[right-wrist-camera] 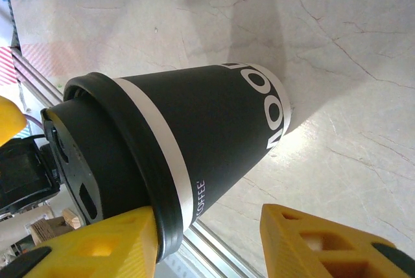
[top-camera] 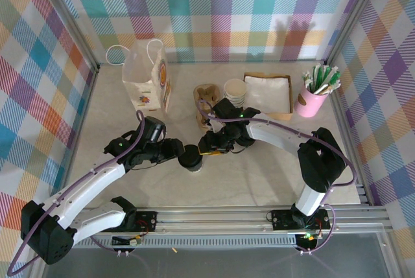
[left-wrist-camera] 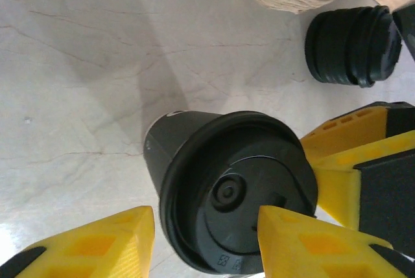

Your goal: Pack the takeout coffee

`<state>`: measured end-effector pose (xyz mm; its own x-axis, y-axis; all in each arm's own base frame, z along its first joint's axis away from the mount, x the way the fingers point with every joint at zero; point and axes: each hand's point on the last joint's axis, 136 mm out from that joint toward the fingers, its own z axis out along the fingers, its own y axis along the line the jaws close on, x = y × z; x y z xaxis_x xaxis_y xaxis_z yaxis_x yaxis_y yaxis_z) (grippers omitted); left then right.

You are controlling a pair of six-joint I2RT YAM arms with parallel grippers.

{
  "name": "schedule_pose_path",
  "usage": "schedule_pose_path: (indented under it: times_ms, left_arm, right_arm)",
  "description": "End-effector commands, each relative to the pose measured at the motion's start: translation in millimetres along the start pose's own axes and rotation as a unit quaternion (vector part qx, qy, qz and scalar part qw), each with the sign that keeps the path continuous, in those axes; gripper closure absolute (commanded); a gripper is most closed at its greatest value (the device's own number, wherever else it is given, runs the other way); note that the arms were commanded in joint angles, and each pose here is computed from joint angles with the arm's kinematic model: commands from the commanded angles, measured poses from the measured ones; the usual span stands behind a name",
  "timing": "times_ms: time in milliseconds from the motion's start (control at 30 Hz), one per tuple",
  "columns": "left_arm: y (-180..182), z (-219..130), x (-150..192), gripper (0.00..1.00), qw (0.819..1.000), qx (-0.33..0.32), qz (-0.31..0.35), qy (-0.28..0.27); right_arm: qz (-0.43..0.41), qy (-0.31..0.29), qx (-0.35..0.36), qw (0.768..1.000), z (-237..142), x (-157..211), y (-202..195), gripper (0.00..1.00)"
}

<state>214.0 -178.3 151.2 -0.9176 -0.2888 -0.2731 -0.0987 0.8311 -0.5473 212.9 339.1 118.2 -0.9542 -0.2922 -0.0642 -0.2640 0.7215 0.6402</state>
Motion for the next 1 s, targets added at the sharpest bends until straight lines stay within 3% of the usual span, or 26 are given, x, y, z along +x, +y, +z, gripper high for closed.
schedule_pose_path:
  times_ms: [0, 967]
  left_arm:
    - [3.9, 13.2, 11.8, 0.53, 0.999, 0.007, -0.017, 0.034]
    - [42.6, 28.6, 31.2, 0.53, 0.993, -0.082, -0.023, 0.082]
  right_arm:
    - [0.012, 0.012, 0.006, 1.000, 4.7, 4.7, -3.9, 0.54]
    - [-0.016, -0.010, -0.003, 1.000, -8.9, -2.7, 9.2, 0.49]
